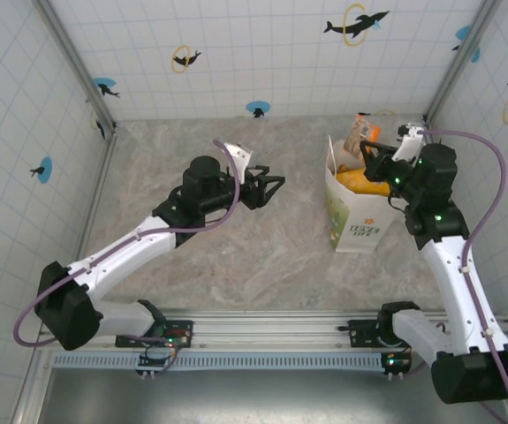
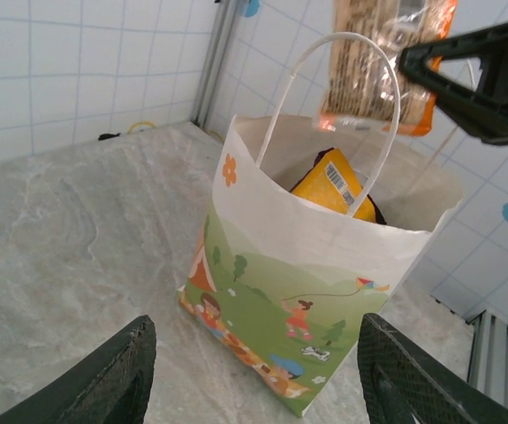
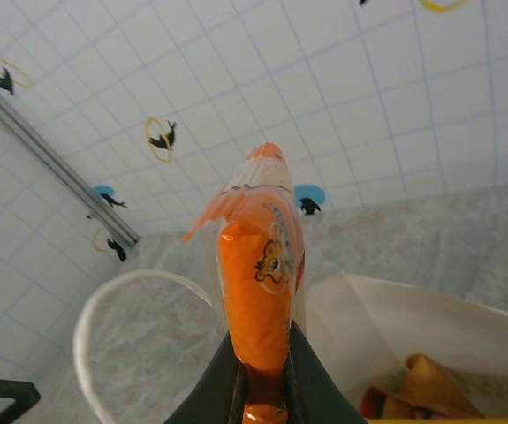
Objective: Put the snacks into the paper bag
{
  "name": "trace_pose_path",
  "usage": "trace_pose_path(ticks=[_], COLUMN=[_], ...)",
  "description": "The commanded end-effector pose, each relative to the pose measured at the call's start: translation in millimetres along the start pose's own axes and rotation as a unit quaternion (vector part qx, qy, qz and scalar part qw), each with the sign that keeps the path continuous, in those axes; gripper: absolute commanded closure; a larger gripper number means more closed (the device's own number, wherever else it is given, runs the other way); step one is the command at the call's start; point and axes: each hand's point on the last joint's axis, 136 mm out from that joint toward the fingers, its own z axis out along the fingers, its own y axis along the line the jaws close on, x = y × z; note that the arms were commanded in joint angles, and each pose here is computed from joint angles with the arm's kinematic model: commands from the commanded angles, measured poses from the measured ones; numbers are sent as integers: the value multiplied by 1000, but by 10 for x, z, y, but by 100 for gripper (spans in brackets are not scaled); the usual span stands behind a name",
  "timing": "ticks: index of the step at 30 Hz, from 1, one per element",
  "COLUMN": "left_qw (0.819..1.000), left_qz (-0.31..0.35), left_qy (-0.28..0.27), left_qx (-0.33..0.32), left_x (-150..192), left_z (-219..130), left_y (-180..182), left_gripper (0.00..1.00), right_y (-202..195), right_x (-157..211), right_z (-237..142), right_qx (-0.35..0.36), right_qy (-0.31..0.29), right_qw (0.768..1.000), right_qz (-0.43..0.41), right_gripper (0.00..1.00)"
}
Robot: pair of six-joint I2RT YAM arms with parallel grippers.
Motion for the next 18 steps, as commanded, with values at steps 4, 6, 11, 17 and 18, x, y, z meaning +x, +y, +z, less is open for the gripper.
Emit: trace_pose_path(ticks=[4,6,11,17,18], left_qw=[1000,999,999,994,993], left_qz=[-15,-13,-5,20,38], left_qy=[-3,-5,-16,-21,-23], left_qx=[26,33,50,102,113], left_x=[-109,-119,-179,-253,-266], left_z=[37,44,82,187,209], left_y=[-105,-130,-176,-334,-375], left_gripper=[40,41,43,43,43], right_y=[-46,-52,-22,-97,-149], right_x=[-19,2,-32,-447,-554], right_z=[7,31,65,-65,-111], right_qx=[17,15,-4,-29,-30], right_qy=[11,15,22,-2,-10], right_qw=[1000,1000,1000,1000,999], right_qz=[-15,-13,-8,11,20], right_gripper=[87,86,65,55,55])
